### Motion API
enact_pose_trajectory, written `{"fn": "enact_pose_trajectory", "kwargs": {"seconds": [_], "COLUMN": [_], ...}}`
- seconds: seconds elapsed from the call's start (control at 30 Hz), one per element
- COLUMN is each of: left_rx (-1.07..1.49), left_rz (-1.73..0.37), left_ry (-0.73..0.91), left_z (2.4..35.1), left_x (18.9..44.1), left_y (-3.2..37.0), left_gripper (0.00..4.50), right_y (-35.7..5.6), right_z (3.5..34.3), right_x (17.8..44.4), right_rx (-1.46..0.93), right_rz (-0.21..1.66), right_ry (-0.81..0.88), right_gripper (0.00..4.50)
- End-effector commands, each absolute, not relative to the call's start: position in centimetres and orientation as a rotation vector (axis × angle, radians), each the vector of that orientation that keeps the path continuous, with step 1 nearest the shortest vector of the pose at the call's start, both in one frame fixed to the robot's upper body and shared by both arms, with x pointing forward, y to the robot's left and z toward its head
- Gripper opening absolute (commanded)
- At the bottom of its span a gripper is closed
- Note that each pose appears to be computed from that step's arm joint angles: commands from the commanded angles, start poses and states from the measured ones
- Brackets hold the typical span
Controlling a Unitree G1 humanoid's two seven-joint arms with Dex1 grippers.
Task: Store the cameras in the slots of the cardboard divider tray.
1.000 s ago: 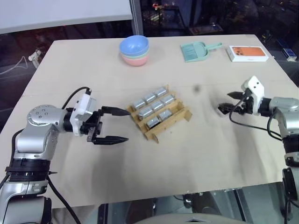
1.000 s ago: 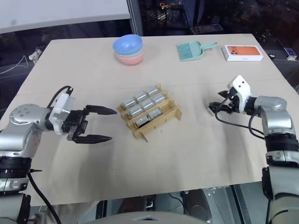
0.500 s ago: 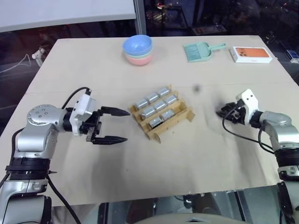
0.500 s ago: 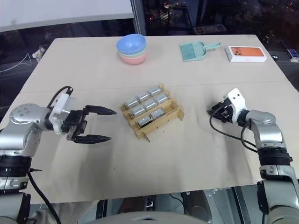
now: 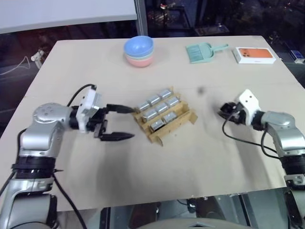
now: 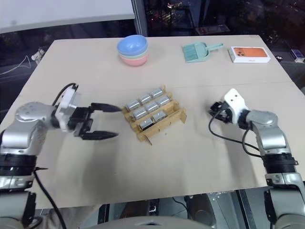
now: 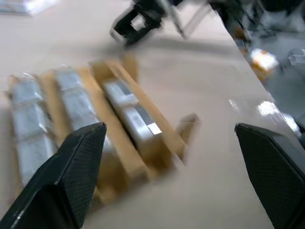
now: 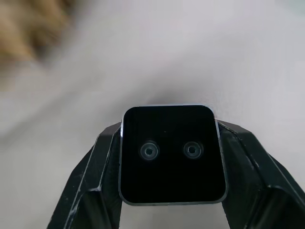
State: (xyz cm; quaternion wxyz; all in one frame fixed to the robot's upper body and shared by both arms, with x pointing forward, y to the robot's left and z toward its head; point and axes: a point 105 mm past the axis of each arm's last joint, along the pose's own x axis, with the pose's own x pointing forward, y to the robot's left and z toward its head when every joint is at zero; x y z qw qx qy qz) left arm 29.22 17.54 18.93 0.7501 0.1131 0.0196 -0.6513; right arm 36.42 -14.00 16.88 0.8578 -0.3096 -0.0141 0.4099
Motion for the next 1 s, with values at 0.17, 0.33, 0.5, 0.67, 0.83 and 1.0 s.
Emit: {"fn": "enact_pose_trajectory", "kwargs": {"seconds": [0.17, 0.33, 0.5, 0.67, 0.83, 1.0], "left_rx": [0.156, 0.016, -0.045, -0.122, -0.117, -0.105], "left_rz": [-1.267, -1.219, -1.253, -1.28, -1.318, -1.395], "left_ry": [0.031, 0.036, 0.048, 0.046, 0.046, 0.048], "left_z": [19.5, 20.7, 21.1, 22.1, 22.5, 22.7], "left_x": [33.4, 34.9, 34.4, 34.1, 33.5, 32.1], "left_y": [13.8, 12.1, 11.6, 11.8, 12.5, 13.5], "left_gripper": [4.5, 4.5, 4.5, 4.5, 4.5, 4.5], "right_y": [-3.6, -0.3, 1.0, 1.2, 0.1, -1.4], "right_z": [22.6, 22.9, 23.1, 22.3, 22.2, 23.4], "right_x": [33.6, 33.0, 32.6, 32.6, 33.4, 34.3], "right_rx": [-0.942, -1.053, -1.104, -1.132, -1.098, -1.003], "right_rz": [1.07, 1.118, 1.131, 1.131, 1.088, 1.023], "right_ry": [-0.551, -0.71, -0.8, -0.807, -0.781, -0.77], "right_gripper": [2.05, 2.05, 2.05, 2.05, 2.05, 2.05]}}
